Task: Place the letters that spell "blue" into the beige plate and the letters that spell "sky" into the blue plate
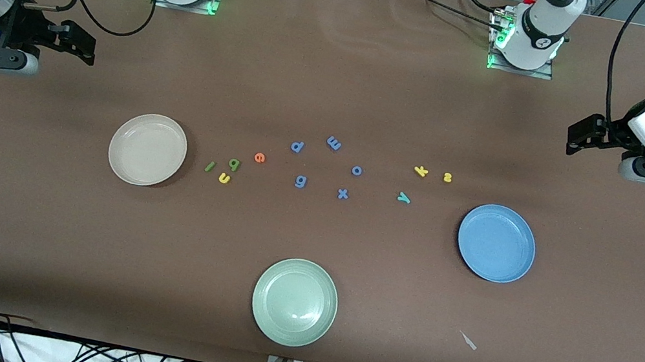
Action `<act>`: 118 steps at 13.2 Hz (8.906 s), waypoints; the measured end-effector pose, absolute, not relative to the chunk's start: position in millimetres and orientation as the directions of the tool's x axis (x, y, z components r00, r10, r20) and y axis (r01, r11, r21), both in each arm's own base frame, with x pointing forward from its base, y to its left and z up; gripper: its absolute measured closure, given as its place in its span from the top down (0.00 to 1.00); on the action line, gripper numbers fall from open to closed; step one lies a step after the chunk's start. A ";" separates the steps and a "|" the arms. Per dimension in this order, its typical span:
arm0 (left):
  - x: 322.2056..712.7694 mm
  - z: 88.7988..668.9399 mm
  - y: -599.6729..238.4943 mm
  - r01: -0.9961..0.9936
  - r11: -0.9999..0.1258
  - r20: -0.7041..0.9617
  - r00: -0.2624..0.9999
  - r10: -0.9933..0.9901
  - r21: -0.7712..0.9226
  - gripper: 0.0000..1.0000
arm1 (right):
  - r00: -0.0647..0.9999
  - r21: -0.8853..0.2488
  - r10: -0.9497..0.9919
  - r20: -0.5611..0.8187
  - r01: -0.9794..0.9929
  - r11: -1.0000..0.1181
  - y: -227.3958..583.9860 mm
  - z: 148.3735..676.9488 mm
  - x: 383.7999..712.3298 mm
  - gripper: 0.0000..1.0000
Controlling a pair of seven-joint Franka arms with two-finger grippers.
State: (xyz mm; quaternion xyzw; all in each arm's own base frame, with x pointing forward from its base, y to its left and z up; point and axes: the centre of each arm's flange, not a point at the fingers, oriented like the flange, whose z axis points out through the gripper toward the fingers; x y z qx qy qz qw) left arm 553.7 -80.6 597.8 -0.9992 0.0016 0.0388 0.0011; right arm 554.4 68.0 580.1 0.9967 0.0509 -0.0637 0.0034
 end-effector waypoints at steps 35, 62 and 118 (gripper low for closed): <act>553.7 599.3 -81.5 -0.005 -1.000 -0.074 0.997 -0.005 -0.002 1.00 | 0.987 0.029 0.098 -0.128 0.102 -0.994 63.8 579.7 554.9 1.00; 553.9 599.0 -81.6 -0.005 -1.000 -0.075 0.997 -0.005 -0.002 1.00 | 0.987 0.029 0.095 -0.130 0.100 -0.995 62.4 578.5 555.0 1.00; 564.1 315.6 -251.7 0.406 -0.909 -0.169 0.893 0.417 -0.096 1.00 | 0.944 0.079 -0.323 -0.066 -0.317 -0.945 233.2 176.2 568.8 0.44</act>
